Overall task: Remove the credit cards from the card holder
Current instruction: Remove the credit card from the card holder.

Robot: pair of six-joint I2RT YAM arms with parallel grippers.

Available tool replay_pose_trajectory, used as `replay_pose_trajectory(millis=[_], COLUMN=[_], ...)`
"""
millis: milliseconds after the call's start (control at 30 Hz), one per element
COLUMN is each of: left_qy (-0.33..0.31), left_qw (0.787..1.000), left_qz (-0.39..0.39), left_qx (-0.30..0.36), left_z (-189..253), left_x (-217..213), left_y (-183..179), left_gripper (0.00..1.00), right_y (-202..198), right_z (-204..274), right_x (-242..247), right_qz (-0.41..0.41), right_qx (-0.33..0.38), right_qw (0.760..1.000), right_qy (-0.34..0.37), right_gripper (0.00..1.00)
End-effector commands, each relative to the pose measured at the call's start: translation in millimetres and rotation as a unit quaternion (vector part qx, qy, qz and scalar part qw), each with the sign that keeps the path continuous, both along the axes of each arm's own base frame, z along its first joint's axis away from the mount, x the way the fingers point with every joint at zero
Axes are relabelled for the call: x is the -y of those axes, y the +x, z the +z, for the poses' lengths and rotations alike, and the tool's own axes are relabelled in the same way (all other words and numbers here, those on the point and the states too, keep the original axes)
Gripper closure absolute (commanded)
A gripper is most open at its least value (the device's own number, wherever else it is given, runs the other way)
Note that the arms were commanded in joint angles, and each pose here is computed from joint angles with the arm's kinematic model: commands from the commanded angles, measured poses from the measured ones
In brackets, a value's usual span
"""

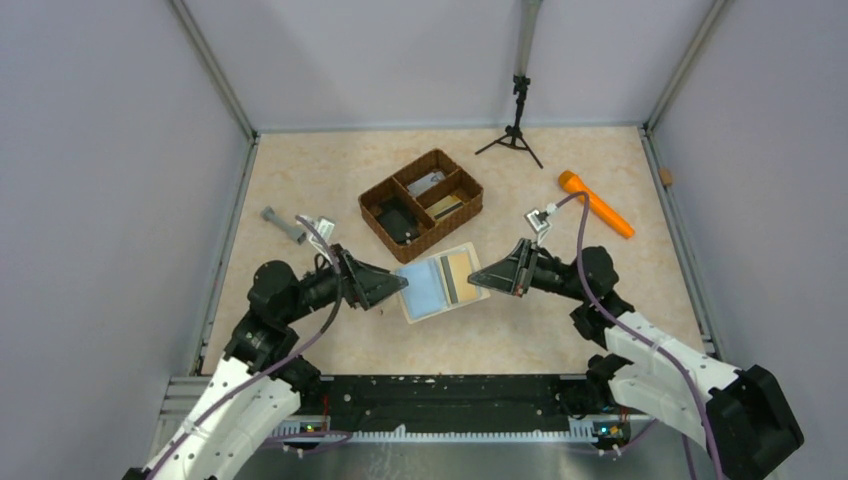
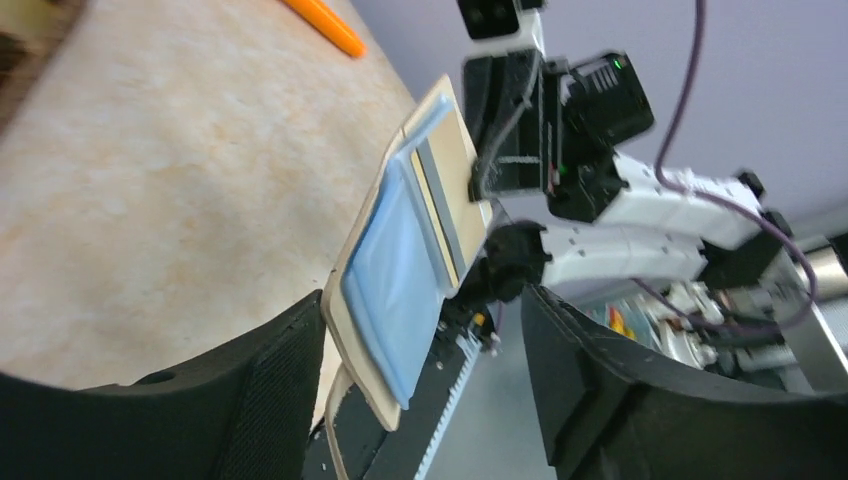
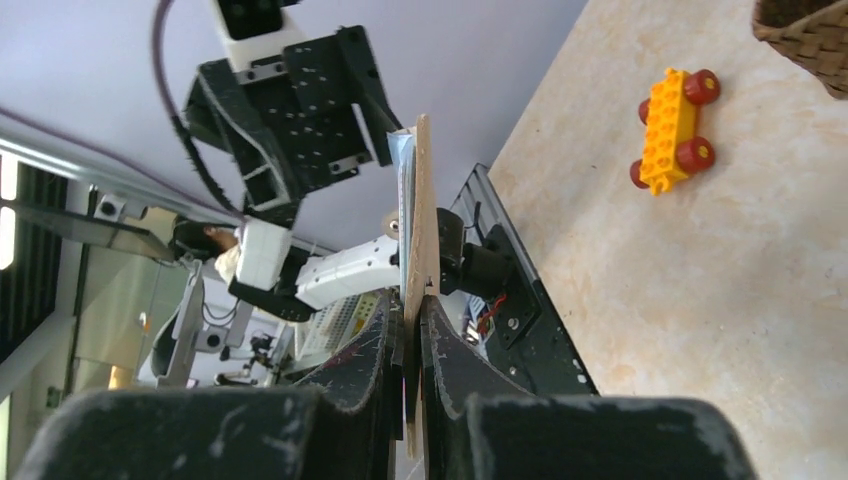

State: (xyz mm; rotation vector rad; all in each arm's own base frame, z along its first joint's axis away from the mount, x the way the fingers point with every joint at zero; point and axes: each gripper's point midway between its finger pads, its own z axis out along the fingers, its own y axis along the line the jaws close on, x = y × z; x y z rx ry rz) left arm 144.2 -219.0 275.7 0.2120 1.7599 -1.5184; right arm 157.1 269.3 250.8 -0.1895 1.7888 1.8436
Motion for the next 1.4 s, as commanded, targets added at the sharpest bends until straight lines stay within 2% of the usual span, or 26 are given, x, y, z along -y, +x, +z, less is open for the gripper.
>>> replay_pose_trajectory(millis=[0, 67, 133, 233, 333, 400, 467, 867, 1133, 1367], left_qy=[0.164, 0.185, 0.179, 0.146, 0.07, 0.001, -0.021, -0.015, 0.001, -0.017], left_qw=[0.978, 0.973, 0.977, 0.987, 0.997, 0.998, 0.998, 0.995, 0.995, 0.994], left_qz=[0.131, 0.136, 0.117, 0.069, -0.008, -0.051, -0.053, -0.093, -0.087, -0.098], left_qx=[0.002, -0.001, -0.005, -0.013, -0.022, -0.02, -0.02, -0.023, -0.039, -0.036], left_z=[-31.5, -34.7, -33.7, -28.5, -14.5, -3.9, -4.0, -8.1, -18.9, -13.4], left_x=[-44.3, -49.7, -45.5, -31.2, -7.9, 6.5, 12.3, 55.1, 65.7, 69.3], left_y=[24.3, 22.9, 16.6, 4.6, -10.9, -17.4, -14.5, -11.8, 2.5, 1.6], left_gripper=[0.22, 0.2, 0.21, 0.28, 0.4, 0.44, 0.46, 0.49, 0.51, 0.58], right_y=[9.3, 14.1, 16.4, 19.3, 19.7, 18.4, 16.7, 8.0, 2.0, -3.8], right_z=[-4.8, -9.7, -12.4, -16.0, -15.8, -14.3, -12.0, -9.6, -2.7, -7.0], right_x=[1.1, 1.2, 1.6, 2.0, 2.0, 1.3, 0.4, -3.2, -4.8, -9.2], right_qz=[-0.034, -0.044, -0.049, -0.056, -0.057, -0.052, -0.046, -0.017, 0.0, 0.015], right_qx=[0.011, 0.011, 0.014, 0.014, 0.018, 0.02, 0.022, 0.017, 0.016, 0.009], right_qw=[0.999, 0.999, 0.998, 0.997, 0.997, 0.998, 0.998, 1.0, 1.0, 1.0], right_qy=[-0.013, -0.028, -0.036, -0.044, -0.043, -0.039, -0.031, -0.009, 0.012, 0.014], right_gripper=[1.0, 1.0, 1.0, 1.0, 1.0, 1.0, 1.0, 1.0, 1.0, 1.0])
